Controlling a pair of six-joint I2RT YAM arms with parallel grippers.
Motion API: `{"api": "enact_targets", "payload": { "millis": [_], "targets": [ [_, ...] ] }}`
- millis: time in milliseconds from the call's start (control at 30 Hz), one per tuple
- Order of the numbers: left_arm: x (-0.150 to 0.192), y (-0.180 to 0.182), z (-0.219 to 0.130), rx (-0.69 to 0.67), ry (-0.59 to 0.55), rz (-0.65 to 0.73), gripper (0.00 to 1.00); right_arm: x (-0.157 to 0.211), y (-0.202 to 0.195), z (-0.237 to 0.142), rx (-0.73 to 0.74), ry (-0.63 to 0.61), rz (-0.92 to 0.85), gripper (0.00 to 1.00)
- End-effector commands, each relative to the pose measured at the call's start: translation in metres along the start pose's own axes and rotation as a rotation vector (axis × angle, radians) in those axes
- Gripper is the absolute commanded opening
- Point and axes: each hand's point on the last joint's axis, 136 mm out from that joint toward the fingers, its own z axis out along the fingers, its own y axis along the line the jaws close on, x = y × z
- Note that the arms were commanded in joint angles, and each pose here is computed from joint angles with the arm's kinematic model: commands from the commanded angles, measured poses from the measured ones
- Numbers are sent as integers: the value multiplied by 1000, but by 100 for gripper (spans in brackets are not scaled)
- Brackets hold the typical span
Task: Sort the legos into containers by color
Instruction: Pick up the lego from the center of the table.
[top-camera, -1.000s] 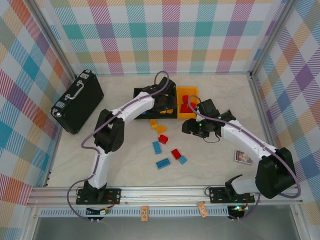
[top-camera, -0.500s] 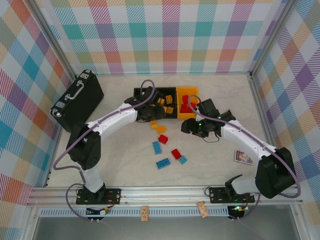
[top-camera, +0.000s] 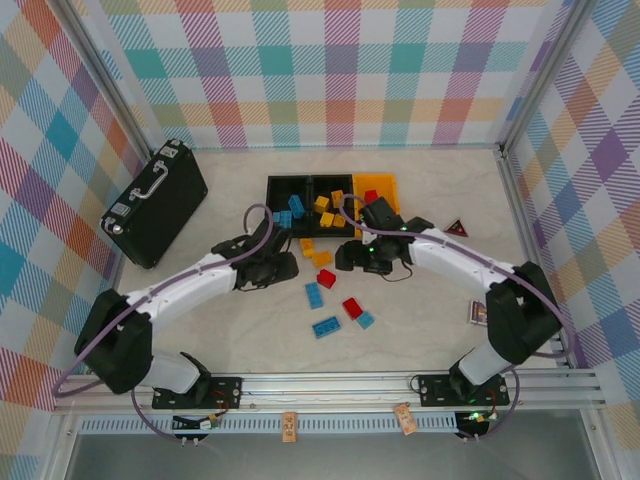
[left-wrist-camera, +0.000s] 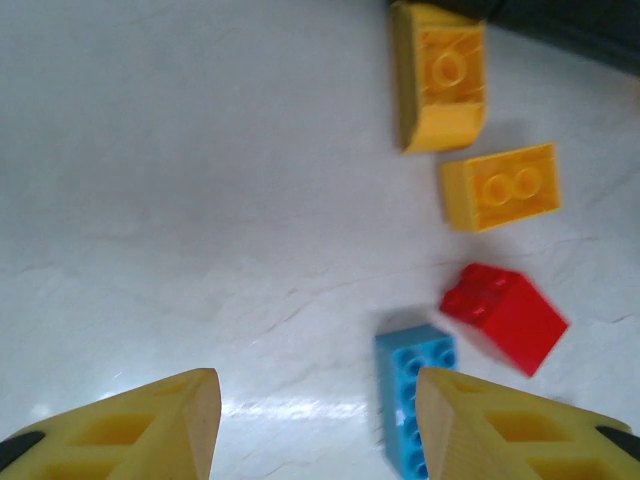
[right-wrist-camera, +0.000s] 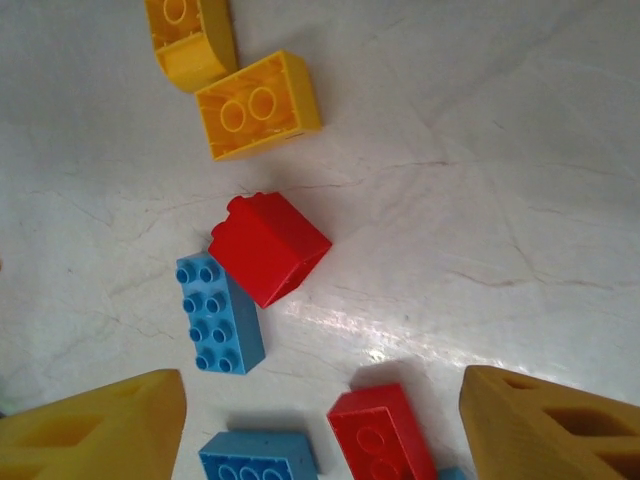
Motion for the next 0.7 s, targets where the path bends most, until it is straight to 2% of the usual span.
{"api": "enact_targets", "payload": {
  "millis": [0, 100, 167, 367, 667],
  "targets": [
    [10, 22, -8, -37, -23, -52, 55, 1, 8, 14, 28, 44, 33, 77],
    [19, 37, -9, -57, -27, -77, 56, 2, 17, 28, 51, 85, 58, 80],
    [23, 42, -9, -63, -28, -90, 56, 2, 22, 36, 79, 110, 64, 99],
    [28, 50, -7, -74, -28, -102, 56, 2, 23, 57, 123, 154, 125, 100],
    [33, 54, -2, -82, -23, -112, 56, 10, 16, 83, 200, 229, 158, 92]
  ]
}}
